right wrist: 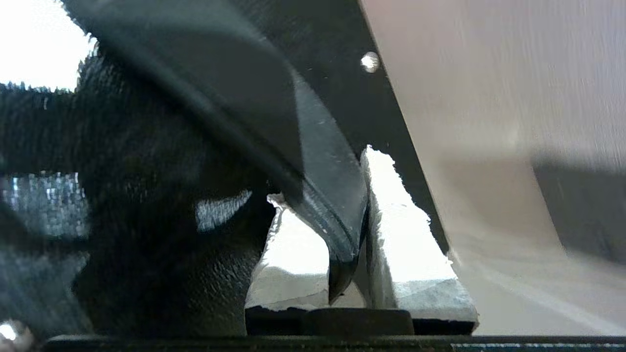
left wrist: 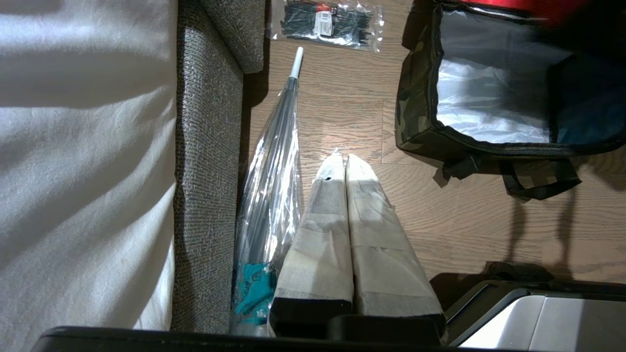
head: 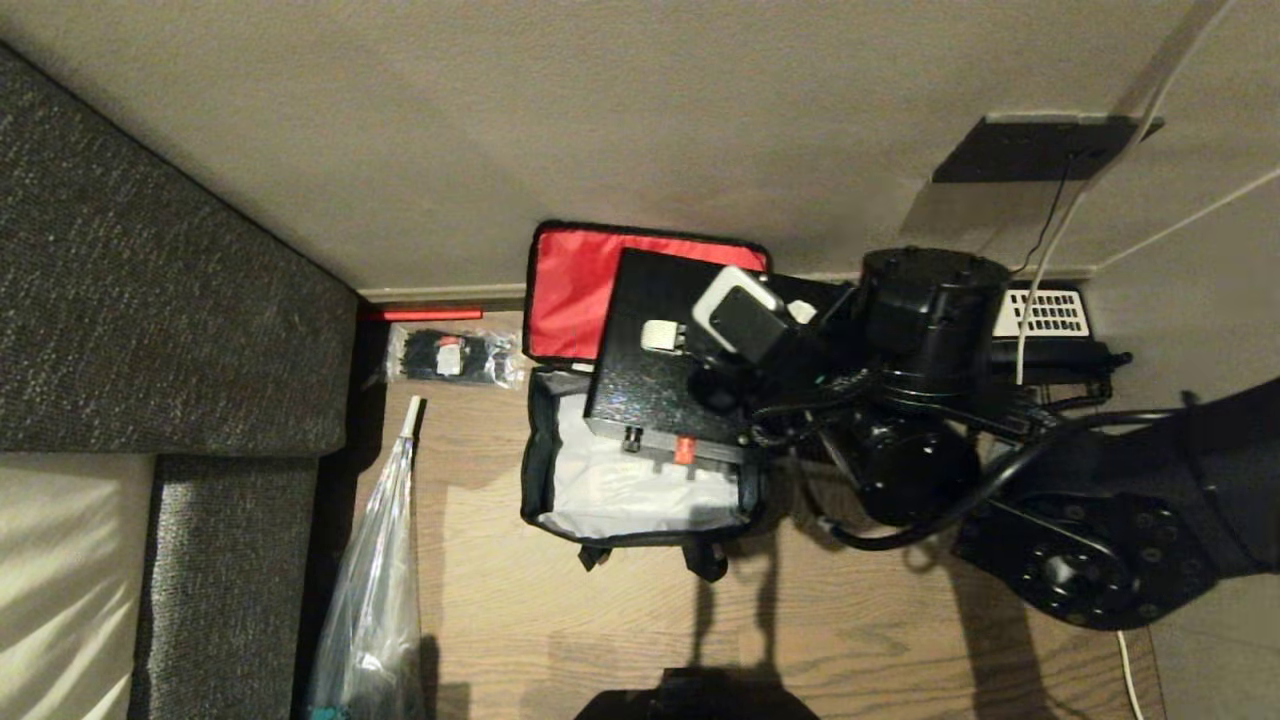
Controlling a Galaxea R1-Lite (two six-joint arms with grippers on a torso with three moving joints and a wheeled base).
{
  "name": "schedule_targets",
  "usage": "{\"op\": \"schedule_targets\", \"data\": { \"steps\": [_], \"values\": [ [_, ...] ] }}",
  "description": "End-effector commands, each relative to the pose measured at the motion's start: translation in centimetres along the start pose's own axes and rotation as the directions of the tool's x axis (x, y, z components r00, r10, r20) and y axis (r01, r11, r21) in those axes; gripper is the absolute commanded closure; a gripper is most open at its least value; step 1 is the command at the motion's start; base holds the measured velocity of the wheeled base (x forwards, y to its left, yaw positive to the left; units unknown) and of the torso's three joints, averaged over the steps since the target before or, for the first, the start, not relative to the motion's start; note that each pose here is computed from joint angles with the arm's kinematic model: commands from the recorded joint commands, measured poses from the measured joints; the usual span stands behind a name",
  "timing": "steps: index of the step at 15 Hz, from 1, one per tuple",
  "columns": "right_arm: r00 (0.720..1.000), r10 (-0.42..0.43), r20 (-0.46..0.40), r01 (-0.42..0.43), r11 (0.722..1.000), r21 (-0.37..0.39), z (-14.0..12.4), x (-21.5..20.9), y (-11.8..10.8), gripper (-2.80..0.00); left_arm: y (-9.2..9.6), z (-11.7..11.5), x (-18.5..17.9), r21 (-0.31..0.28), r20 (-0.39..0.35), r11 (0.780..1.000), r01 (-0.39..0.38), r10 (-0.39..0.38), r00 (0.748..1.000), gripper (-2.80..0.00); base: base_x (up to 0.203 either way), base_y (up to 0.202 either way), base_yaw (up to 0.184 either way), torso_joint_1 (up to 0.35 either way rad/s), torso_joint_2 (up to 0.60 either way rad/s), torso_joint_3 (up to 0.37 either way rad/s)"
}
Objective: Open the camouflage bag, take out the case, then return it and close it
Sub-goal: Release the handle
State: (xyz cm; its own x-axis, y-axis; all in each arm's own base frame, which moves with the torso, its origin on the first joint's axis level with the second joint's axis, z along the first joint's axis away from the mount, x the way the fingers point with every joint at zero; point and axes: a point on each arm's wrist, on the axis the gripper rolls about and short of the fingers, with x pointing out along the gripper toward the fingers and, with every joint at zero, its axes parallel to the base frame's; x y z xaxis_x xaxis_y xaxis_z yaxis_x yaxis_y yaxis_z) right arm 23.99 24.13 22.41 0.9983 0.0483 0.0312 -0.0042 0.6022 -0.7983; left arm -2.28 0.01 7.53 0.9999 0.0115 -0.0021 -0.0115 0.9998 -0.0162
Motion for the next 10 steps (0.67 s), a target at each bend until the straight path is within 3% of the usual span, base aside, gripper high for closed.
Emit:
{"op": "schedule_targets", "data": {
  "steps": [1,6,10],
  "values": [
    [0.993,-0.081,-0.084,0.083,0.996,0.017,-3.6,-1.6,-4.7,0.0,0.0,-0.1,0.0,-0.001,-0.001,1.0,-0.001,0.001,1.0,0.0,0.0,0.0,0.0,0.0,0.0,0.0],
    [0.934,-0.185,-0.306,0.193,0.981,-0.007,-11.4,-3.0,-8.3,0.0,0.0,-0.1,0.0,-0.001,-0.001,1.0,-0.001,0.001,1.0,0.0,0.0,0.0,0.0,0.0,0.0,0.0],
    [0.885,-0.211,-0.415,0.23,0.973,-0.004,-14.9,-3.3,-8.5,0.0,0.0,-0.1,0.0,-0.001,-0.001,1.0,-0.001,0.001,1.0,0.0,0.0,0.0,0.0,0.0,0.0,0.0]
  ]
}}
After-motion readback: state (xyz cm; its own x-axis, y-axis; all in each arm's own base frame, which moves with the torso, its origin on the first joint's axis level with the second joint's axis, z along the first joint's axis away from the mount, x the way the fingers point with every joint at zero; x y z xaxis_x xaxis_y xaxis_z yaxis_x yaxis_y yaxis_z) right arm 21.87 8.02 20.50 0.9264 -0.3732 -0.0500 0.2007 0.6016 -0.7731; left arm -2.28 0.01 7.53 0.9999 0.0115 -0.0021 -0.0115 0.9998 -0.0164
